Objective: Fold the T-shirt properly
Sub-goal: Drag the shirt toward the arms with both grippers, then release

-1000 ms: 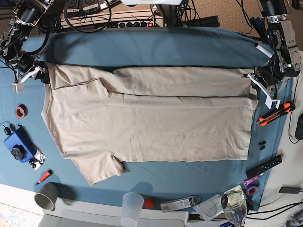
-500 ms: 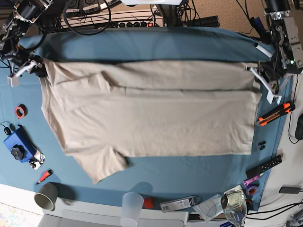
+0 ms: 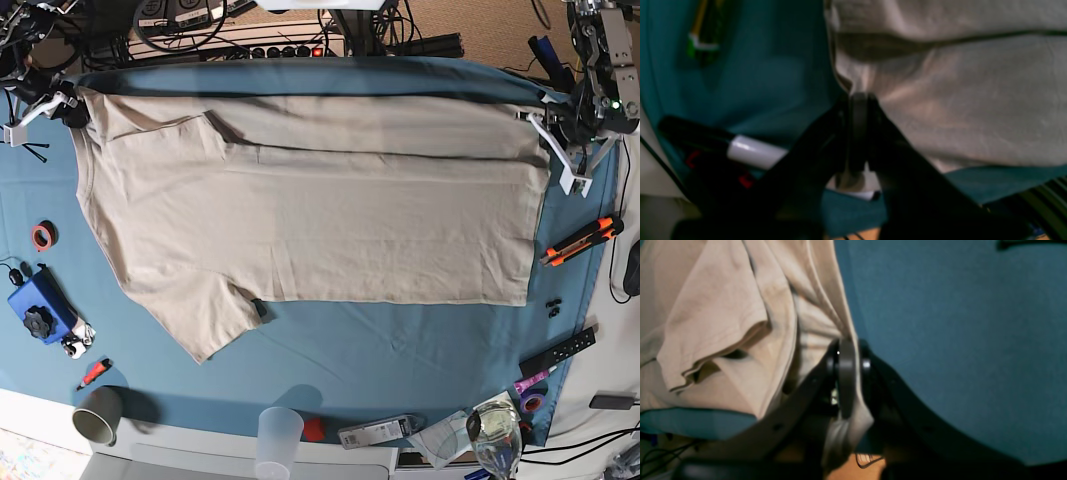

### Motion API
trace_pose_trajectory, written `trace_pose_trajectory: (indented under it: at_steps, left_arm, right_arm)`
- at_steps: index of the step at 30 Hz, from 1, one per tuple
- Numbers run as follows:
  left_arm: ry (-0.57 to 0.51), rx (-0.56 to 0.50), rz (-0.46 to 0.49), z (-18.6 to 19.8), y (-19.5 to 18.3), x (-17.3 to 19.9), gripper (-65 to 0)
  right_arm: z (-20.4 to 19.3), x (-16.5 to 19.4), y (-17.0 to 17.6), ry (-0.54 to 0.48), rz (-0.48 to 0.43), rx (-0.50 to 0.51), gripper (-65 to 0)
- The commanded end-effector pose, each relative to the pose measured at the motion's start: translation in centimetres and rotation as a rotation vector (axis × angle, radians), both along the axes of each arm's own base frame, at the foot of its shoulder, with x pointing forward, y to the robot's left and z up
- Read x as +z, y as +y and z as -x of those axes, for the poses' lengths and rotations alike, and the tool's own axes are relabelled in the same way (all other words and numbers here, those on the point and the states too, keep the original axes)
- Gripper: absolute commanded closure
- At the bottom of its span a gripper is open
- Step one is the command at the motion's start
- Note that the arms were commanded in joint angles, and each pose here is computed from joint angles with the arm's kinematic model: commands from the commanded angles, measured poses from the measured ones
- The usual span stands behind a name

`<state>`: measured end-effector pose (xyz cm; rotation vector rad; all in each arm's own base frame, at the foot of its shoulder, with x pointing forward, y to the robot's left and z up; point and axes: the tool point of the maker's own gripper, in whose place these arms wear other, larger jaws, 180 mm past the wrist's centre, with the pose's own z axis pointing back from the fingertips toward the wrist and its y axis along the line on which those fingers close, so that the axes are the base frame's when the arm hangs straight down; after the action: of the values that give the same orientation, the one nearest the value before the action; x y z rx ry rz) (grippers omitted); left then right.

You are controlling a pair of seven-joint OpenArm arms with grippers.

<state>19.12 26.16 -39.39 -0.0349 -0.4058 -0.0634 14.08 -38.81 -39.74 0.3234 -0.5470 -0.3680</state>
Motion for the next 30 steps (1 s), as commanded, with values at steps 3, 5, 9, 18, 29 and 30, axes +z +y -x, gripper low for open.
trace_pose_trajectory:
  at_steps: [3,5,9,18,29,30]
  left_arm:
    - [-0.015,0.022,-0.061,0.2,1.9,1.1,0.0]
    - [-0.02,0.042,-0.067,0.3,2.6,1.4,0.0]
    - [-0.041,0.074,-0.036,0.7,3.2,2.0,0.0]
    - [-0.068,0.083,-0.008,0.6,3.5,2.6,0.0]
    - [-0.062,0.055,-0.001,0.8,3.2,2.6,-22.0]
    - [-0.063,0.055,0.0,0.7,3.1,2.6,-22.0]
  right_arm:
    - [3.4,-1.0,-0.9,0.172,0.057,0.031,0.0]
    - [3.3,-0.9,-0.9,0.171,0.062,0.034,0.0]
    - [3.4,-0.9,-0.9,0.172,0.063,0.035,0.0]
    - [3.1,-0.8,-0.8,0.158,0.056,0.034,0.0]
    - [2.5,0.1,-1.4,0.135,0.064,0.039,-13.0]
    - [2.1,0.5,-1.6,0.117,0.064,0.041,-13.0]
